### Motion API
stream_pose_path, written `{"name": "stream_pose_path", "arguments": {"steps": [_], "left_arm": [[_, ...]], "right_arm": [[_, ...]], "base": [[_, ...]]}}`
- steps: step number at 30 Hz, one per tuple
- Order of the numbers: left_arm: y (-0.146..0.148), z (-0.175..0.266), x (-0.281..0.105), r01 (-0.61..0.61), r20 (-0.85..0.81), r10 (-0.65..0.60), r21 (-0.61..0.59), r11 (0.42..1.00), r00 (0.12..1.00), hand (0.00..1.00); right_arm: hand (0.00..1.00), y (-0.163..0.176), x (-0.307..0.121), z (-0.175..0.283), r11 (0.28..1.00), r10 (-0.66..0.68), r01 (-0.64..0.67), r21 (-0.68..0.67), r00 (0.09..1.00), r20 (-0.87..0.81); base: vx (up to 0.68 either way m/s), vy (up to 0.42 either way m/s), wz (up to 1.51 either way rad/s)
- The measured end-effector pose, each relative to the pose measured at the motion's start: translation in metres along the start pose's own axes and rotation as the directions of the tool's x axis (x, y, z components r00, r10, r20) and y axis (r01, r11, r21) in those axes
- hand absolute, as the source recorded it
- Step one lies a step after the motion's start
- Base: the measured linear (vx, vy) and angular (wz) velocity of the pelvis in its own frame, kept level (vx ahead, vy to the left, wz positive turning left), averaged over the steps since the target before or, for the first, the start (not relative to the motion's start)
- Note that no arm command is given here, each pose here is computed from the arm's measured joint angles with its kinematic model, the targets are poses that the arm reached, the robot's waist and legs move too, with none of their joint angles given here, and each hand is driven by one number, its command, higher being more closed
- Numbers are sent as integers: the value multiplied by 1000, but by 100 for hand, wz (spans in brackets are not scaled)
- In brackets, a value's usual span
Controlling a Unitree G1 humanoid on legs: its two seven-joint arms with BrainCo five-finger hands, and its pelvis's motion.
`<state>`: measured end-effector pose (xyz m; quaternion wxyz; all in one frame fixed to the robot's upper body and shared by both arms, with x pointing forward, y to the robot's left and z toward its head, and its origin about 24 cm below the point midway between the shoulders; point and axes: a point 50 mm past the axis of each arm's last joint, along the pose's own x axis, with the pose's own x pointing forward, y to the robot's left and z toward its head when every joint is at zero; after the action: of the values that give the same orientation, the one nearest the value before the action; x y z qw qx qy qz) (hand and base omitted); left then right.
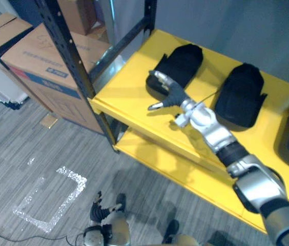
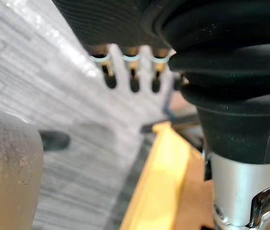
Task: Walk over and take plastic housings, then place them on the shelf
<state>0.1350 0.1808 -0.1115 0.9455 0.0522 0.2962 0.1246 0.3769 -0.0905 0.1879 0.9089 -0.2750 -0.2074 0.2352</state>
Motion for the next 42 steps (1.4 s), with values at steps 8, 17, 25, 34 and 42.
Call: {"name": "stream_pose_path", "arguments": {"steps": [8,17,25,34,42], "left_arm": [[1,0,0,-17,-1,17,0,1000,1000,0],[1,0,0,-3,0,3,2,1000,1000,0],[1,0,0,3,-2,-3,3,1000,1000,0],[1,0,0,3,-1,-3,3,1000,1000,0],[1,0,1,0,0,0,4,1000,1000,0]], "right_arm": [[0,-3,3,39,996,-30,14,87,981,190],[0,18,-7,28,970,79,-120,210,978,193],[0,38,-12,20,956,181,-214,202,969,170],[0,45,-14,7,962,215,-228,151,972,100],[0,41,-16,-15,985,170,-169,40,985,-21]], "base": [[0,0,0],[0,0,0],[0,0,0],[0,0,0],[0,0,0]]}}
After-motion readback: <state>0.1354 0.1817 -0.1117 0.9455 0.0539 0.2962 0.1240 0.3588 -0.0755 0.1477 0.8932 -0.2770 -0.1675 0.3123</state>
